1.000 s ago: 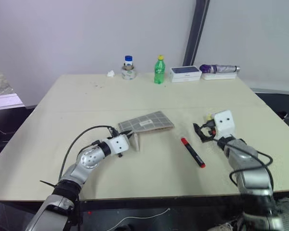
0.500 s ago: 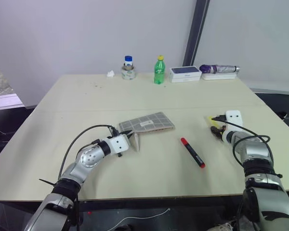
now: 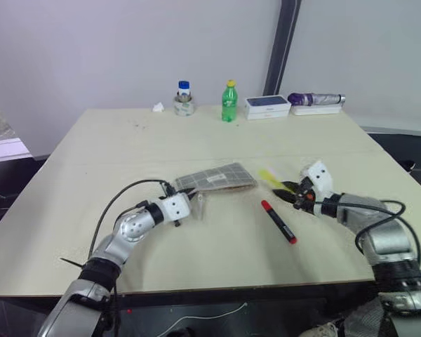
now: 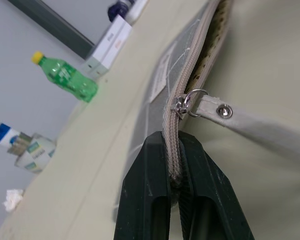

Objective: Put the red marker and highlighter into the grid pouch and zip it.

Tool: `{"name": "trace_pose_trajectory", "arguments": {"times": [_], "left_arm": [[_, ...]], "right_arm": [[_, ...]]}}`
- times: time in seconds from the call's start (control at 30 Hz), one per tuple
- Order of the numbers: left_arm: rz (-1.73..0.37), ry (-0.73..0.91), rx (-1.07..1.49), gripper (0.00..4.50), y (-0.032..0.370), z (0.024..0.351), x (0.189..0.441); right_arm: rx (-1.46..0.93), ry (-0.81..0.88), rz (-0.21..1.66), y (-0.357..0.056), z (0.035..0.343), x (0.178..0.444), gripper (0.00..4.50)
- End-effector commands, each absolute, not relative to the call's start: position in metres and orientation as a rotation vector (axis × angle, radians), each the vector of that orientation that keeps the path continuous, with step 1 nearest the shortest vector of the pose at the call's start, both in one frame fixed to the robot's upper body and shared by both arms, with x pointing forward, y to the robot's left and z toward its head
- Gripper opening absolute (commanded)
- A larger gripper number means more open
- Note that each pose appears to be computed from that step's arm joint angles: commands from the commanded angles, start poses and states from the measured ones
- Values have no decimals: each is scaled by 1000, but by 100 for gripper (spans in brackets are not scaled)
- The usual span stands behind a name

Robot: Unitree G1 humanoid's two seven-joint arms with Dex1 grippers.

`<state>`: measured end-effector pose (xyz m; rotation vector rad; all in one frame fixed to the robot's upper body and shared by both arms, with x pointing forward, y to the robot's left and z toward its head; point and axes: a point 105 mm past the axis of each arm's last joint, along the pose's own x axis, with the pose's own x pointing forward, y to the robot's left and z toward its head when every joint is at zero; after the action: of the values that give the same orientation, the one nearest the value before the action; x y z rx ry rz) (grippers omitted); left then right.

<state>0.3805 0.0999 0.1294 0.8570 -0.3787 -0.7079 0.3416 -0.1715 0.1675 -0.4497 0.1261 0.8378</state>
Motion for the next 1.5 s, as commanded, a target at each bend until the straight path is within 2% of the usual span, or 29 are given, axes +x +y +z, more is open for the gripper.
{"name": "trace_pose_trajectory", "arguments": {"times": [0.03, 0.4, 0.6, 0.77, 0.93, 1.13, 1.37, 1.5], "left_arm": [[-702, -434, 799, 0, 97, 147, 380], [-689, -451, 714, 0, 97, 160, 381], [-752, -432, 830, 0, 94, 147, 375], [-792, -460, 840, 0, 85, 151, 371], [-819, -508, 807, 0, 73, 163, 370], [-817, -499, 792, 0, 78, 166, 371], [-779, -462, 785, 0, 93, 161, 372], [-765, -434, 799, 0, 99, 154, 372]], "right_arm": [[-467, 133, 830, -164, 159, 344, 90], [-536, 133, 734, -170, 154, 365, 90], [-522, 105, 739, -160, 162, 370, 90], [-613, 79, 794, -124, 165, 375, 90], [-996, -52, 844, -79, 170, 397, 90], [-1042, -177, 952, -56, 176, 396, 90], [-952, -248, 935, -69, 186, 390, 443], [-860, -285, 956, -82, 199, 369, 448]]}}
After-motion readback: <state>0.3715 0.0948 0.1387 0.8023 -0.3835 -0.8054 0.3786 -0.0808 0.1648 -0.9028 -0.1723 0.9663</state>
